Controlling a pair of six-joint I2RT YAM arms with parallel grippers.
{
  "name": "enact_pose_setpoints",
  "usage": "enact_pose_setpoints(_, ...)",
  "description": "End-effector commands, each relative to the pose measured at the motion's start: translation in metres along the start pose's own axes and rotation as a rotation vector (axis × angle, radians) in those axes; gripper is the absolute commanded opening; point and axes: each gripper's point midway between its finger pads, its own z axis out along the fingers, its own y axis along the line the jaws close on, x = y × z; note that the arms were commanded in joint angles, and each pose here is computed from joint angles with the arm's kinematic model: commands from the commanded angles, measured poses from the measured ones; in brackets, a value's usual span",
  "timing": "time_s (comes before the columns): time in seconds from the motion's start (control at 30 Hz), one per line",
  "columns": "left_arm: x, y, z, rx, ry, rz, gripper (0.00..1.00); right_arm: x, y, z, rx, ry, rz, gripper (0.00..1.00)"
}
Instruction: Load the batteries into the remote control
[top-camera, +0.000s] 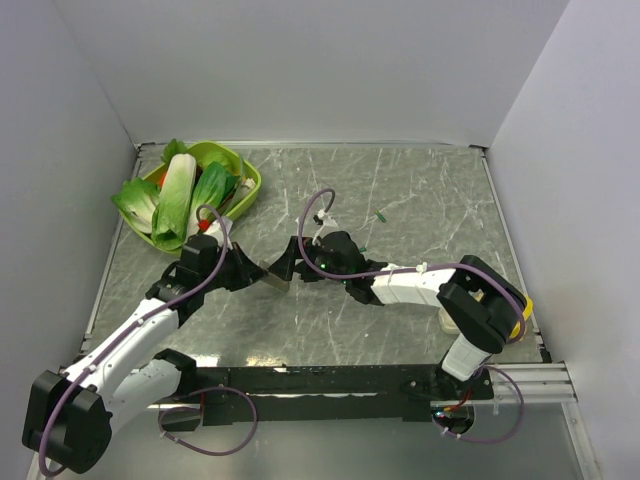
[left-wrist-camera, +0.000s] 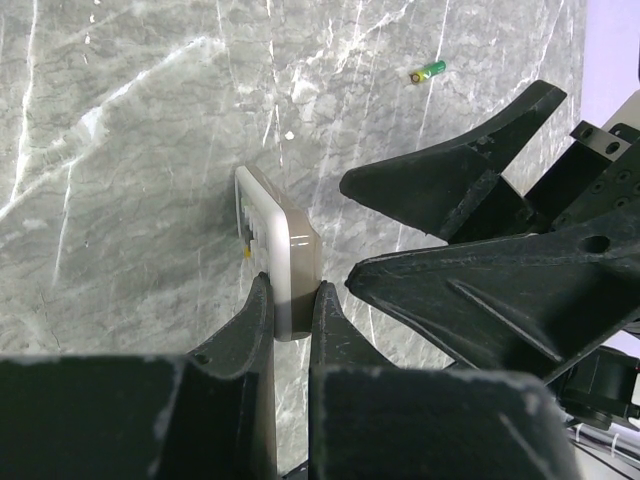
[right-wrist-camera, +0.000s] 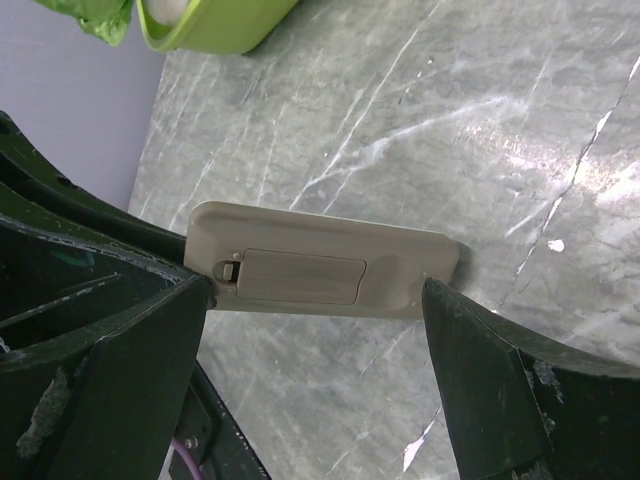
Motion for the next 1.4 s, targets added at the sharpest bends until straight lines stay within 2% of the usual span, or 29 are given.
enact_pose_setpoints(0.0,0.006,0.006,0.0,-0.007,0.018,-0.01,0.01,-0.007,0.013,0.003,-0.045,-0.031,0.014,0.95)
enact_pose_setpoints(0.23,0.007,0.006,0.0,-0.005,0.02,-0.013,0.01,-0.006,0.023,0.009,-0.089,-0.011,-0.003,0.95)
enact_pose_setpoints(0.83,0.005,0.004,0.0,0.004,0.02,-0.003,0.01,0.003,0.009,0.024,-0.052,0.017,0.032,0.94)
enact_pose_setpoints(1.23,0.007,0.008,0.001,0.003,0.034,-0.011,0.01,-0.026,0.012,0.006,-0.069,-0.124,0.052,0.94)
enact_pose_setpoints(1.37,0.008,0.006,0.001,0.018,0.038,-0.005,0.01,-0.025,0.01,0.009,-0.055,-0.114,0.047,0.94)
